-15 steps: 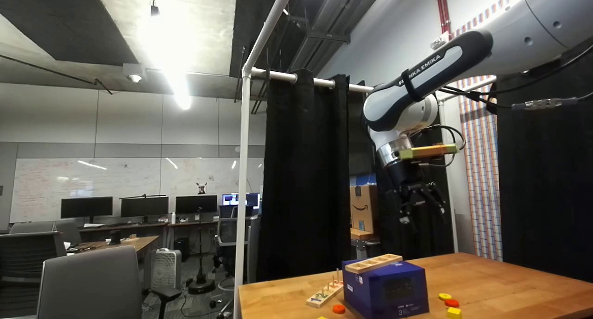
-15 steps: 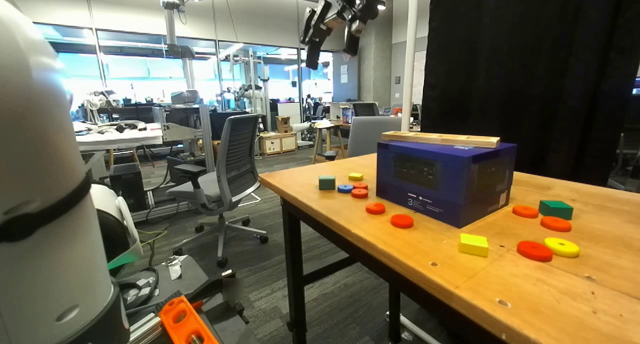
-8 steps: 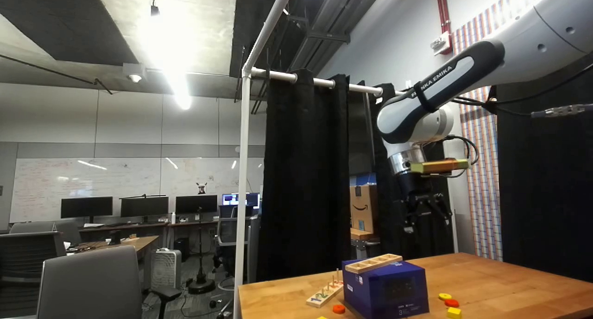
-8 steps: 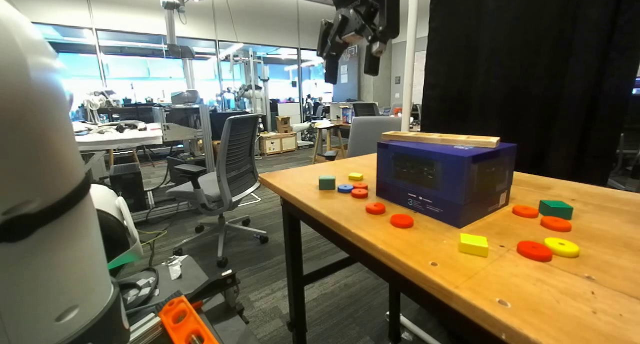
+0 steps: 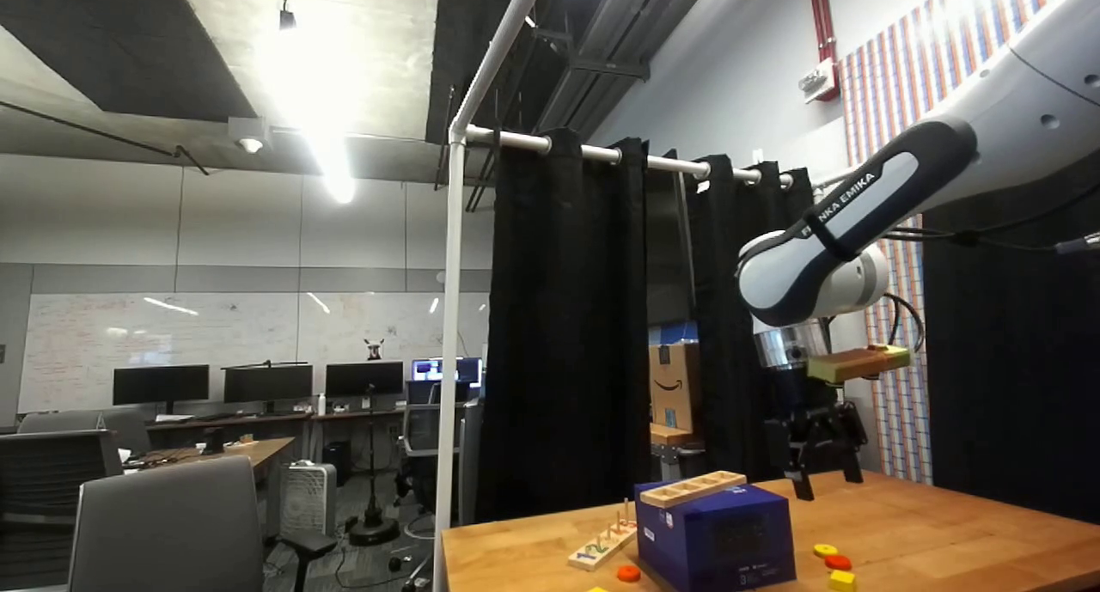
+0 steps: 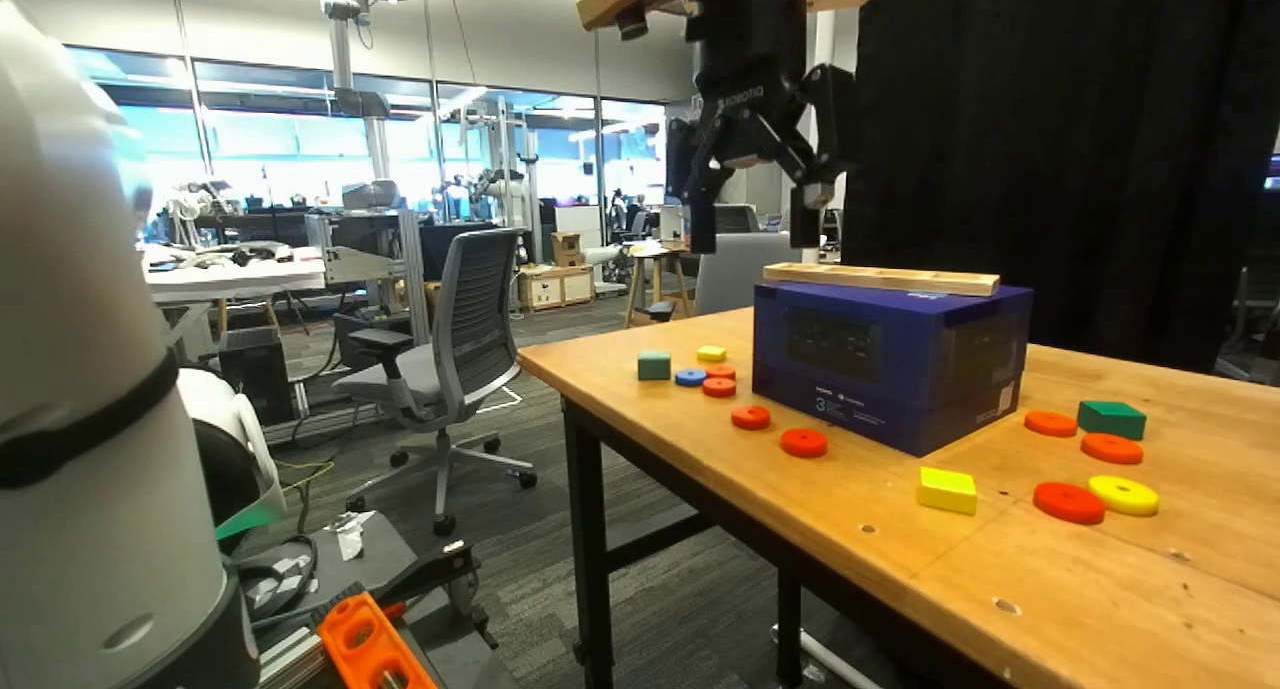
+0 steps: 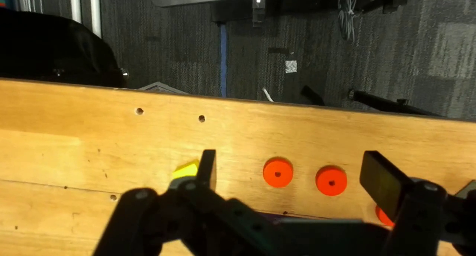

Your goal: Place the yellow block on the right on the wooden board on top of the blue box

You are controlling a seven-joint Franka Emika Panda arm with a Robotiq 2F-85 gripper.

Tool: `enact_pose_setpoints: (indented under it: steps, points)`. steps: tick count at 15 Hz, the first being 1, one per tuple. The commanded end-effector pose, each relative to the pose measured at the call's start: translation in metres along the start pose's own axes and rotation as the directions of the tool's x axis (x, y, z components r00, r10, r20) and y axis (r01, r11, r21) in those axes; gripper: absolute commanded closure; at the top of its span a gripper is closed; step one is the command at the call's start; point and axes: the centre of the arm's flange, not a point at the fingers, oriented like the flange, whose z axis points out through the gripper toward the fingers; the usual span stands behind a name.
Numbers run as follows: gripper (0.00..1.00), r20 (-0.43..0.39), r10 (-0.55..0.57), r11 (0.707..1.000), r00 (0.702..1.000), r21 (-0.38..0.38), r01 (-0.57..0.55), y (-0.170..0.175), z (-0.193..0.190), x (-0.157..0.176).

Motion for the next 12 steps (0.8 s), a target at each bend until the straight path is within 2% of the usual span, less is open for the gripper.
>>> enact_pose_setpoints:
  steps: [1, 6, 12]
  points:
    - [0.0, -0.069, -0.032, 0.999, 0.997, 0.018, 0.033, 0.02, 0.029, 0.007]
    - [0.0, -0.079, -0.191, 0.982, 0.978, -0.005, 0.191, 0.054, 0.054, 0.031]
    - [0.0, -0.044, -0.393, 0.919, 0.918, -0.023, 0.393, 0.079, 0.079, 0.056]
